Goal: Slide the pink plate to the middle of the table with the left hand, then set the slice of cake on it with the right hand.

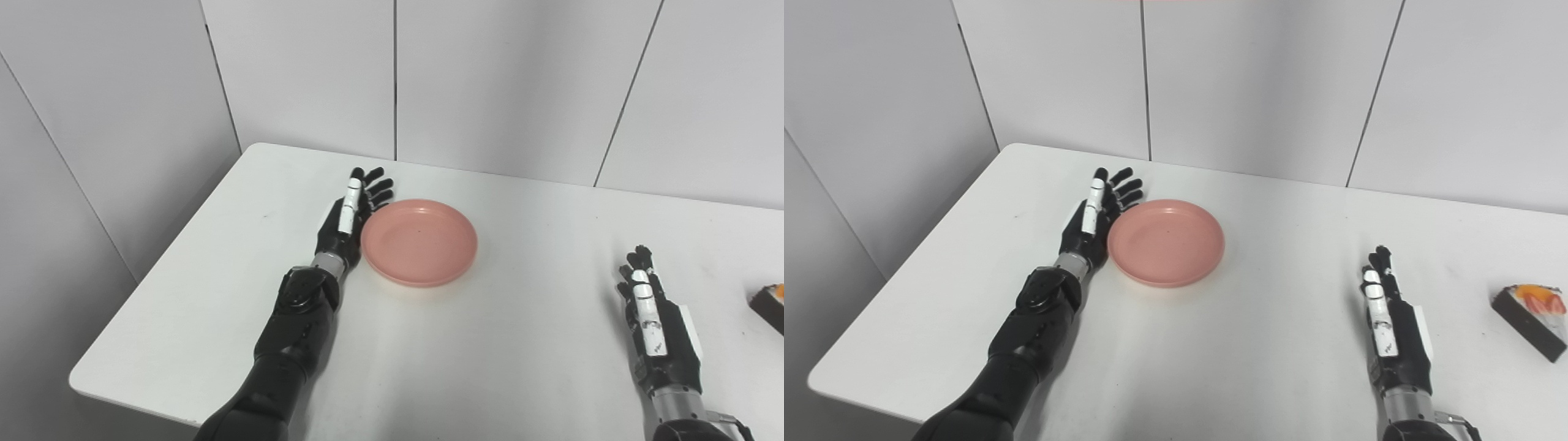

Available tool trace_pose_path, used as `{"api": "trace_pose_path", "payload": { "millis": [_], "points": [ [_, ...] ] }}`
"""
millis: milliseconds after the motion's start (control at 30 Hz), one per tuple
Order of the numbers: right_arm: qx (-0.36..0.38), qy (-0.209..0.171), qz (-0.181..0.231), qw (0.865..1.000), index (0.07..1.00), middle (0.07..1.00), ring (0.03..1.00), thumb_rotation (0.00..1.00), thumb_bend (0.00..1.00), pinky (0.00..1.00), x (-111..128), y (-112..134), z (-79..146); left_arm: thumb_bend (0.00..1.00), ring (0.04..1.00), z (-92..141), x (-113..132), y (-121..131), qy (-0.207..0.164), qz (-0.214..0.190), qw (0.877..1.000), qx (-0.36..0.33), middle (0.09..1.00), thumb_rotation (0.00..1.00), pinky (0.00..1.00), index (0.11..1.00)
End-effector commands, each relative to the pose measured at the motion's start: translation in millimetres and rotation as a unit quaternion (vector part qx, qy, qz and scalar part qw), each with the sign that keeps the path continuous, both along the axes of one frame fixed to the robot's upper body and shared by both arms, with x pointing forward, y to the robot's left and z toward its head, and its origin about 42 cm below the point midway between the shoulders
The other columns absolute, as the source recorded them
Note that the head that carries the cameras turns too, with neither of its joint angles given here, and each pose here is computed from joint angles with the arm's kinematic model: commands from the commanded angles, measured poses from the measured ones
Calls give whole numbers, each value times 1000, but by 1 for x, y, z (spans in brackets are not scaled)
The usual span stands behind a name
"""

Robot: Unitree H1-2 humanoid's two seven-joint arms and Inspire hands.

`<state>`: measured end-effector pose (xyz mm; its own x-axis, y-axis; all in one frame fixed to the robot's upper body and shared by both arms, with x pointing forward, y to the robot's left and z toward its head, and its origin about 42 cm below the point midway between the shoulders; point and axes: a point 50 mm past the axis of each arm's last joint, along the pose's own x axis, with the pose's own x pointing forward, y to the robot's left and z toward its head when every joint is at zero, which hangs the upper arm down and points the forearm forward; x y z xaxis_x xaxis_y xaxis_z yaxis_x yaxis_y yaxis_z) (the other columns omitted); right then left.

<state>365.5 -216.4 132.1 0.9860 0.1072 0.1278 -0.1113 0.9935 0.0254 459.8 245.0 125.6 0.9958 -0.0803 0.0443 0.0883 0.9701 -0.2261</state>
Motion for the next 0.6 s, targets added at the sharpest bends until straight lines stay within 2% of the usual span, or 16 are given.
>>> {"api": "trace_pose_path", "payload": {
  "millis": [0,100,267,400,567],
  "points": [
    [2,-26,-2,1000,998,983,974,899,579,999,1,5,8,731,878,9,2,-10,-10,-14,1000,5,860,1000,882,863],
    [2,-28,-5,1000,995,978,964,903,565,986,1,8,9,726,888,5,-2,-19,-5,-27,1000,0,870,1000,894,871],
    [6,-28,-14,999,988,973,956,882,602,975,2,16,9,730,920,0,-14,-30,5,-45,999,-14,902,1000,937,901],
    [12,-30,-18,999,971,957,941,853,567,957,3,25,9,726,917,-1,-25,-37,5,-59,998,-20,904,1000,916,902],
    [21,-32,-27,999,954,945,927,804,518,935,3,35,11,712,938,1,-35,-45,-1,-64,998,-24,926,1000,943,922]
  ]
}}
